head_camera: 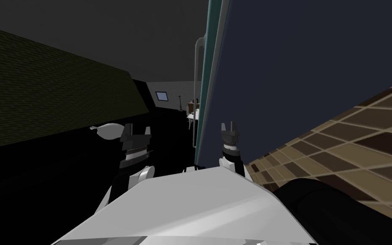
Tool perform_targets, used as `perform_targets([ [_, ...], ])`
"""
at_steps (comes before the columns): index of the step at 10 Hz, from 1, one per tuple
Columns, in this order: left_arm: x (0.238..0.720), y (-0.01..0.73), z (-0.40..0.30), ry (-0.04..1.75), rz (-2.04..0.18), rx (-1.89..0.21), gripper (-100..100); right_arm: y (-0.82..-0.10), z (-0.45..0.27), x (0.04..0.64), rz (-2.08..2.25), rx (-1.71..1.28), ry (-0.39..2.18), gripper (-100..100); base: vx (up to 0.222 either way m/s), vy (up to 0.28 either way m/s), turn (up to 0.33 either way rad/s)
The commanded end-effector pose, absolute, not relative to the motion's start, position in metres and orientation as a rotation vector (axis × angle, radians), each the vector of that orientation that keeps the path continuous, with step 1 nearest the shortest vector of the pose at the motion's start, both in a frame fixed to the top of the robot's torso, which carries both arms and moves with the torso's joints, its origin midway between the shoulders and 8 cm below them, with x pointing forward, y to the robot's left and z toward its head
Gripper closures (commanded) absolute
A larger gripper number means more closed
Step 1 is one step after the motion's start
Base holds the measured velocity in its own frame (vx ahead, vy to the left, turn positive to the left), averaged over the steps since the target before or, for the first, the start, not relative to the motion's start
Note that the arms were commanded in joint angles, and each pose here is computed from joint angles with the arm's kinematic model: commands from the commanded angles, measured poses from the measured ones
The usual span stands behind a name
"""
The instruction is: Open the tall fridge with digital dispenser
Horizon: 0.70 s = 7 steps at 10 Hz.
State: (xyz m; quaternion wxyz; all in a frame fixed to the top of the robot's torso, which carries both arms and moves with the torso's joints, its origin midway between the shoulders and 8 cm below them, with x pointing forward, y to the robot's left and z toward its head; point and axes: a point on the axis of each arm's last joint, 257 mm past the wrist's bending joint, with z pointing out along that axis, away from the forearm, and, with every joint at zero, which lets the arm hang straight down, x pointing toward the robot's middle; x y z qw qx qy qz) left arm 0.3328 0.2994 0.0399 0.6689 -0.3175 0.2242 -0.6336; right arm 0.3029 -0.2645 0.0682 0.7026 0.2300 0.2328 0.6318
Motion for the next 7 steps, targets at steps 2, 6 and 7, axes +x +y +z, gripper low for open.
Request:
perform_targets([
  [2, 0.333, 0.299, 0.04, 0.506, -1.429, -0.716, 0, -0.258, 0.078, 0.298, 1.451, 0.468, 0.511, -100, -0.002, 0.003, 0.016],
  [6, 0.333, 0.299, 0.04, 0.506, -1.428, -0.717, 0, -0.255, 0.11, 0.28, 1.594, 0.398, 0.396, -100, 0.006, 0.009, 0.047],
  [7, 0.333, 0.299, 0.04, 0.506, -1.428, -0.717, 0, -0.255, 0.119, 0.274, 1.637, 0.381, 0.352, -100, 0.009, 0.013, 0.061],
])
